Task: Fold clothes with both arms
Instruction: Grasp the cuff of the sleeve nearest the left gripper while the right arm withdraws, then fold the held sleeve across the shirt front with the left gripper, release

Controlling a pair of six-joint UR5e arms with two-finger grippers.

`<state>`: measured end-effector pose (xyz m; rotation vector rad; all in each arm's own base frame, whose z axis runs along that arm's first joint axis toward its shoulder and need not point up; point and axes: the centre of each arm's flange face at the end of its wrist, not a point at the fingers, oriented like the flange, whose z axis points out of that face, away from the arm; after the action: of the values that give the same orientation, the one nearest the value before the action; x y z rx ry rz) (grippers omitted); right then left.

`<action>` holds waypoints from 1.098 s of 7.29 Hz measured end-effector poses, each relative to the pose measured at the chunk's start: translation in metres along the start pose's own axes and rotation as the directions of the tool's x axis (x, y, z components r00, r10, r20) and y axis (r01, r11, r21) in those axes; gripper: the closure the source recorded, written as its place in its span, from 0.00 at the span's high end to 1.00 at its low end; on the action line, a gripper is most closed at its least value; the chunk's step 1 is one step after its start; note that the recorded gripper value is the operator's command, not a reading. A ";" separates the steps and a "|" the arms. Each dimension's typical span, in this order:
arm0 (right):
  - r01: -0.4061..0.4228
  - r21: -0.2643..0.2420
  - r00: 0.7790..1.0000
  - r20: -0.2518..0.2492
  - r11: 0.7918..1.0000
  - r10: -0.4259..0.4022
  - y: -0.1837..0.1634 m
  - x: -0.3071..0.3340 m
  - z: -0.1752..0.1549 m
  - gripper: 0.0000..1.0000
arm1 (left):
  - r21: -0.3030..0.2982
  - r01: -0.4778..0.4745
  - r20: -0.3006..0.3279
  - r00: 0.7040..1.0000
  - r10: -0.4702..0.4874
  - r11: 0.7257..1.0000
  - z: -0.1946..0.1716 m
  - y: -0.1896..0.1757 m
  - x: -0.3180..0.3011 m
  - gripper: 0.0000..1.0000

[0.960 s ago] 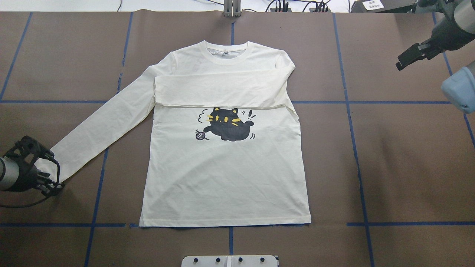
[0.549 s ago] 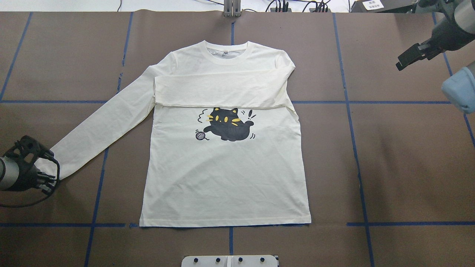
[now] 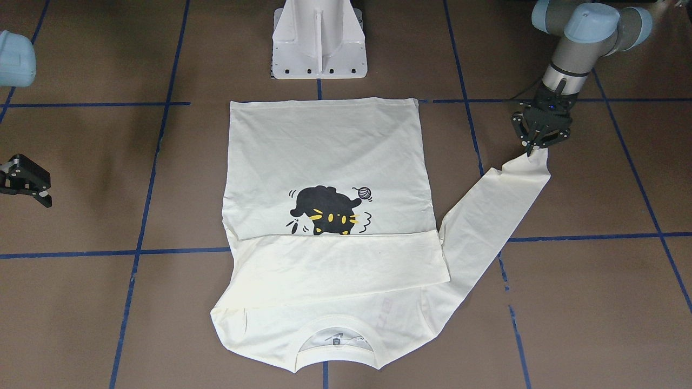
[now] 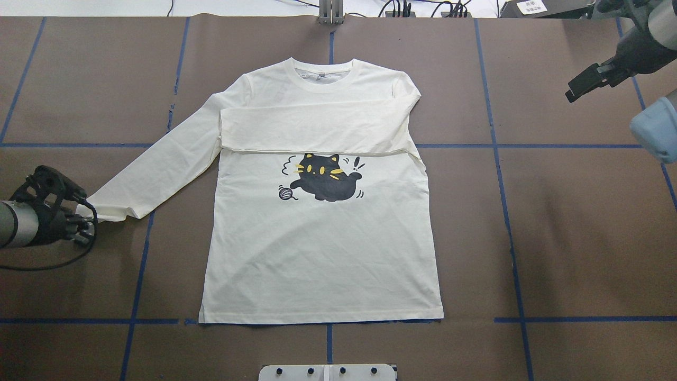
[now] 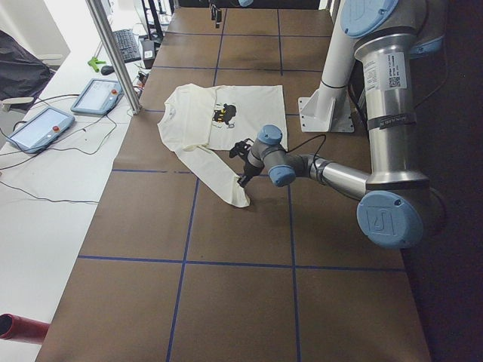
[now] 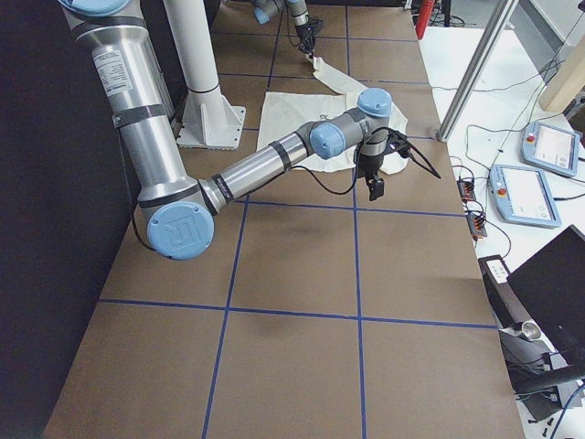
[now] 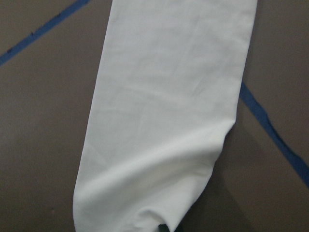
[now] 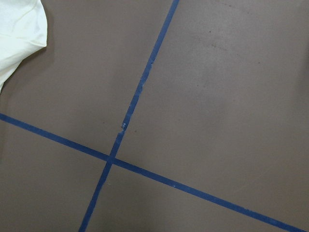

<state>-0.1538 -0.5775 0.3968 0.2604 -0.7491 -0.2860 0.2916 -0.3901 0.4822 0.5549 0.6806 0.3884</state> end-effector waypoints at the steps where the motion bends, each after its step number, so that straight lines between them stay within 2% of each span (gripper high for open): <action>1: 0.001 0.000 1.000 -0.002 1.000 -0.001 0.000 0.001 0.000 1.00 | 0.021 0.036 0.031 0.999 -0.037 0.999 -0.010 -0.061 0.003 0.00; 3: 0.003 0.002 1.000 -0.006 1.000 -0.003 0.000 0.001 0.000 1.00 | 0.040 0.099 0.095 0.990 -0.102 0.994 -0.050 -0.195 0.027 0.00; 5: 0.003 0.004 1.000 -0.008 1.000 -0.003 0.000 0.001 -0.001 1.00 | 0.069 0.168 0.116 0.978 -0.175 0.983 -0.087 -0.299 0.060 0.00; 6: 0.002 0.005 1.000 -0.008 1.000 -0.002 -0.001 0.002 -0.001 1.00 | 0.085 0.253 0.112 0.959 -0.261 0.964 -0.094 -0.354 0.085 0.00; 7: -0.001 0.006 1.000 -0.009 1.000 0.001 -0.001 0.003 -0.002 1.00 | 0.109 0.352 0.113 0.925 -0.364 0.929 -0.098 -0.410 0.112 0.00; 8: -0.008 0.006 1.000 -0.011 1.000 0.008 0.000 0.006 -0.002 1.00 | 0.145 0.429 0.130 0.885 -0.448 0.891 -0.094 -0.448 0.151 0.00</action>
<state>-0.1484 -0.5790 0.3990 0.2642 -0.7402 -0.2750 0.4058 -0.6337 0.0821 0.5139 0.6529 -0.1225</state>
